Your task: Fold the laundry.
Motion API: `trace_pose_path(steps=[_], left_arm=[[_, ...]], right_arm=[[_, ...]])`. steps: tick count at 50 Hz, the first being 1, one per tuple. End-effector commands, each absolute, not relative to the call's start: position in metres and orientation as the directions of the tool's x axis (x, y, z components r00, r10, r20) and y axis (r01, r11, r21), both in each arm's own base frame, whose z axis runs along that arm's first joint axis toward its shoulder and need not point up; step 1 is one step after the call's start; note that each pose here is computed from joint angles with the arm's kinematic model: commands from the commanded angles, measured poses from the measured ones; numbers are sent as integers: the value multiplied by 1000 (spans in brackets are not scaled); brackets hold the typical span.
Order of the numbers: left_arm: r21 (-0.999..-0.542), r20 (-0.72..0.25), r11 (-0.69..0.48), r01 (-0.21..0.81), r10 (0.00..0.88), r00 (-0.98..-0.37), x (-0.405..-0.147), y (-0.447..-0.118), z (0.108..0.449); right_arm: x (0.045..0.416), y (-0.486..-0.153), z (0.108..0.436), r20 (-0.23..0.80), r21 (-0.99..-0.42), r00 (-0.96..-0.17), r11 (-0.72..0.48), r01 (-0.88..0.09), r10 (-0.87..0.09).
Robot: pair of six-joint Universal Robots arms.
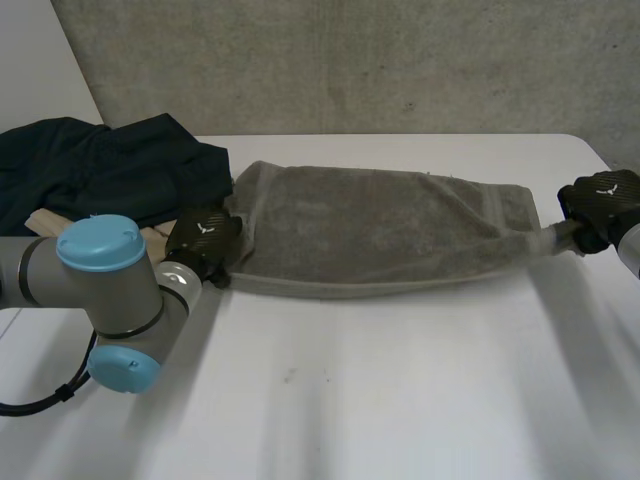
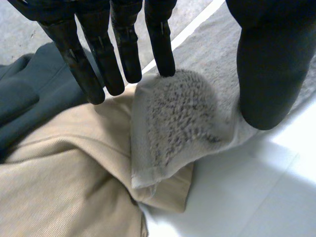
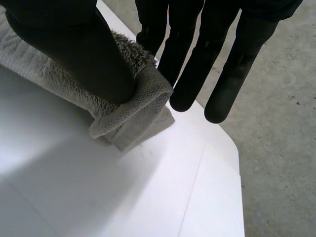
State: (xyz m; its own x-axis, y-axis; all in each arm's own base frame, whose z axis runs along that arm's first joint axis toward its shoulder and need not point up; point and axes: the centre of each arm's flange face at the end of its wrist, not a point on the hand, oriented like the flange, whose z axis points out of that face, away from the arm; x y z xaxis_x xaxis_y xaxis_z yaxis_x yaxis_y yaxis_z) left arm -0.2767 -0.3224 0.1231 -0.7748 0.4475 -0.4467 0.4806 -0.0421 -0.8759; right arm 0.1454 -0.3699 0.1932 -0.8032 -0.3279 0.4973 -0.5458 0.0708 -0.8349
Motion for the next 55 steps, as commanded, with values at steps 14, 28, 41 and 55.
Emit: trace_pose_path(steps=[14,28,41,55], left_arm=[[-876,-431,-21,482,483,-762,-264,-326,118],[-867,-419,13,499,522,-742,-245,-245,211],[-780,-350,166,603,683,-641,-241,-171,227],[-763,-581,-41,645,481,-657,-297,-317,183]], right_arm=[[139,-374,194,507,-831,-804,75,-552,-311],[101,-337,242,688,-641,-646,141,-754,-330],[84,-283,258,768,-398,-437,186,-898,-469],[106,-367,228,777,-522,-546,164,-837,-313]])
